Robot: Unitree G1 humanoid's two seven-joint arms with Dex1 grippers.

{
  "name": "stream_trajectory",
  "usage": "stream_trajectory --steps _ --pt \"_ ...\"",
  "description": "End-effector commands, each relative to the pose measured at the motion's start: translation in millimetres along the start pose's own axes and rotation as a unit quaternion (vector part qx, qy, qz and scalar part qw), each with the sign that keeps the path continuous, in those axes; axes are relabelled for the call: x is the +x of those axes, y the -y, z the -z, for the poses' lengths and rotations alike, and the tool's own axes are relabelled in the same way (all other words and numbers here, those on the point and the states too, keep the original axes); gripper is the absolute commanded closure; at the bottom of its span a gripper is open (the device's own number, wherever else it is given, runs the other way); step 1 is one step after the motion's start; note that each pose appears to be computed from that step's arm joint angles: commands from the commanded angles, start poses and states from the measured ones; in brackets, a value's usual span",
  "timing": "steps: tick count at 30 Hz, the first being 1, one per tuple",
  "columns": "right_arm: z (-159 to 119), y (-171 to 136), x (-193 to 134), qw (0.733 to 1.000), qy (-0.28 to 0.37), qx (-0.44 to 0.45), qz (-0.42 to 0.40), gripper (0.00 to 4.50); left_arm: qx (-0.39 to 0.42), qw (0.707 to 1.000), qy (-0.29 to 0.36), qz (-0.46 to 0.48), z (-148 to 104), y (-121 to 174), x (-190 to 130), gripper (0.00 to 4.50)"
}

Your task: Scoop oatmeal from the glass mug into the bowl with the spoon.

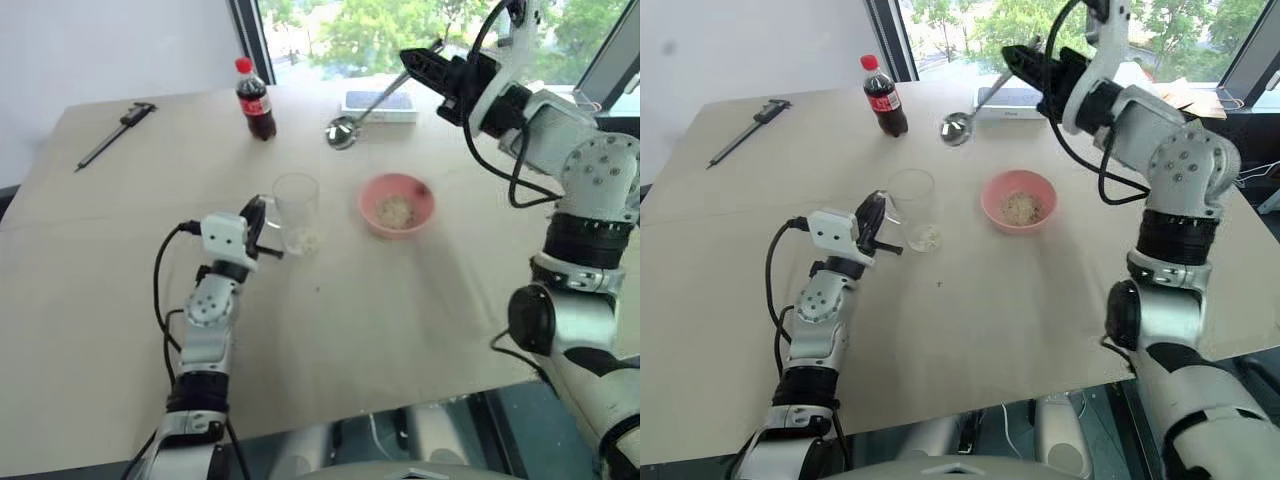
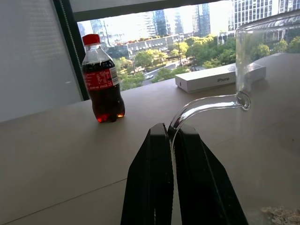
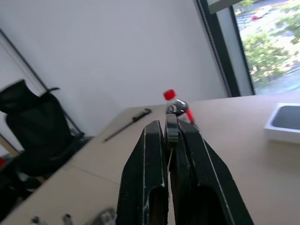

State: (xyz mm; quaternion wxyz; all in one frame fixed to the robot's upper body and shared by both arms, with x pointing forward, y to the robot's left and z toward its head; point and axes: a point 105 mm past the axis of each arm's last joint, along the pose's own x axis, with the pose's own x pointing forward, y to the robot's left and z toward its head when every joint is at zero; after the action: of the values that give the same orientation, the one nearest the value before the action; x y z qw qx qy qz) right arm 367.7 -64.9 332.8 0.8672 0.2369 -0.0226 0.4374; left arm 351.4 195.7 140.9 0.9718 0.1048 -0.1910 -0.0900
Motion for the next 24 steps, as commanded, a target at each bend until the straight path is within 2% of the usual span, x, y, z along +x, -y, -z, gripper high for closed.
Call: stream_trajectory --steps 1,3,8,12,19,20,21,22,23,24 --pt "-1 -19 3 0.999 0.000 0.040 -0.035 4.50 0.020 0.999 0.025 -0.004 -15 -4 1 4.45" --pt "10 -21 6 0.997 -0.010 0.068 -0.043 4.50 0.020 0.999 0.026 -0.004 -15 -4 0 4.45" --pt "50 -20 17 0.995 -0.060 0.071 -0.033 4.50 0.019 1.000 0.024 -0.001 -15 -1 -6 4.45" --pt "75 -23 22 0.994 -0.104 0.027 -0.033 4.50 0.019 1.000 0.022 -0.004 -15 -2 -7 4.45" --pt "86 -30 31 0.992 -0.118 -0.005 -0.047 4.50 0.017 1.000 0.019 -0.007 -13 -1 -10 4.45" --pt "84 -32 32 0.992 -0.114 -0.005 -0.050 3.77 0.017 1.000 0.018 -0.008 -12 -1 -10 4.50" --pt "83 -33 33 0.993 -0.109 -0.006 -0.053 3.46 0.017 1.000 0.017 -0.008 -12 -1 -10 4.50" --pt "80 -33 35 0.994 -0.100 -0.009 -0.052 2.84 0.017 1.000 0.017 -0.008 -11 -1 -11 4.50" --pt "77 -31 36 0.995 -0.088 -0.012 -0.047 2.65 0.016 1.000 0.016 -0.008 -11 -2 -11 4.50" --pt "73 -29 37 0.996 -0.077 -0.015 -0.039 2.12 0.016 1.000 0.015 -0.009 -10 -2 -11 4.50"
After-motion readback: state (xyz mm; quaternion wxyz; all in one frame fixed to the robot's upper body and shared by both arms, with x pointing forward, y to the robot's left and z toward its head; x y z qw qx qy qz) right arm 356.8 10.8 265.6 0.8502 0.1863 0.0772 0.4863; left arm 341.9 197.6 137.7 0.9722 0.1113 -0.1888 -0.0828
